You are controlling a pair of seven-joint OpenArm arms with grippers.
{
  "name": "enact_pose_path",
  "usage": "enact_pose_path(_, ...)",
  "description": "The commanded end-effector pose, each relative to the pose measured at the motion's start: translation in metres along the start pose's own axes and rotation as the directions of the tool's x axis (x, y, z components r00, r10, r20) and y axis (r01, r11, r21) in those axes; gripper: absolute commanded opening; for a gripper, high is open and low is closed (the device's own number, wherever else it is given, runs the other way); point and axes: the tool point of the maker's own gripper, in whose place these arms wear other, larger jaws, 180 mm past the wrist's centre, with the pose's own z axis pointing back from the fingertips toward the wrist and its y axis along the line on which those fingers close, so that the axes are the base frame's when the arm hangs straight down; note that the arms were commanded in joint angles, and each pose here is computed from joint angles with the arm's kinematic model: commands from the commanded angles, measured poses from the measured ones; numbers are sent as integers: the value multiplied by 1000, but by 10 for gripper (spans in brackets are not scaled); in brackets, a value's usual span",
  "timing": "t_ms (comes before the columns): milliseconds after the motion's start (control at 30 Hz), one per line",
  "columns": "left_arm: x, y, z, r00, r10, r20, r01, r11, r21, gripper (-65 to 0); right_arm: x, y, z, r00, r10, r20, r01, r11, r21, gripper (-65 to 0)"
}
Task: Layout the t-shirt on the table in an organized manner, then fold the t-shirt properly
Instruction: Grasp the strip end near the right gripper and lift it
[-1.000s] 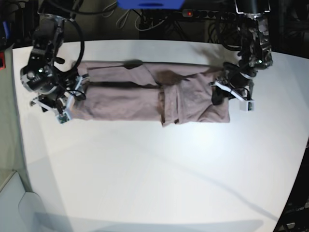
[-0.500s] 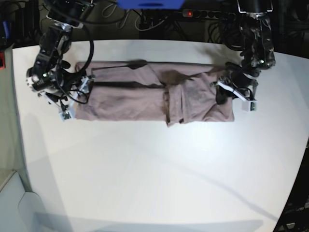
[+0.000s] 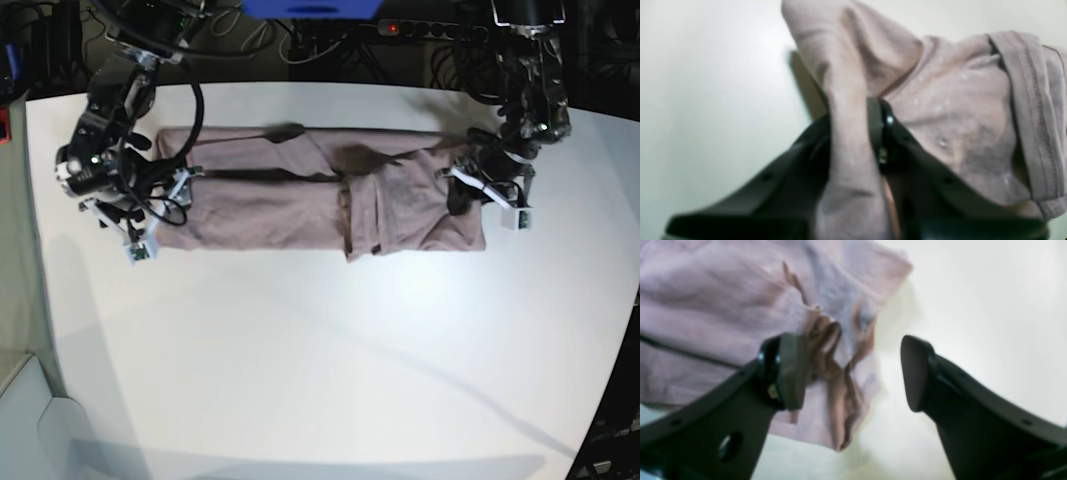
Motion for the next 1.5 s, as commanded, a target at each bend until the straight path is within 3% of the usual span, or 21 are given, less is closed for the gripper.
enact_pose_path(0, 5, 2, 2, 1000, -11, 10, 11, 1000, 11, -641, 11, 1, 0, 999, -4, 33, 4, 1000, 7, -210)
enact_pose_path(433, 5, 4, 2, 1000, -15, 8, 15, 1000, 13, -641, -25, 25, -38, 997, -55, -54, 62, 991, 122, -232)
enact_pose_path(600, 5, 4, 3, 1000, -16, 8, 16, 1000, 14, -641, -49, 26, -55, 985, -145, -89, 157, 976, 153, -376)
enact_pose_path(833, 6, 6, 3, 1000, -16, 9, 16, 1000, 17, -641, -61, 37, -64, 981, -160, -111, 178, 966, 186, -650)
enact_pose_path(1000, 7, 6, 3, 1000, -17, 11, 16, 1000, 17, -641, -52, 31, -56, 986, -149, -74, 159, 974, 162, -650)
enact_pose_path(1267, 11, 4, 1, 1000, -20, 19, 19, 1000, 14, -641, 5, 13, -15, 991, -106, 82, 101, 993, 63, -650)
enact_pose_path(1467, 16, 1, 2, 999, -29, 32, 29, 1000, 8, -641, 50, 28, 12, 978, -65, 197, 44, 993, 111, -650)
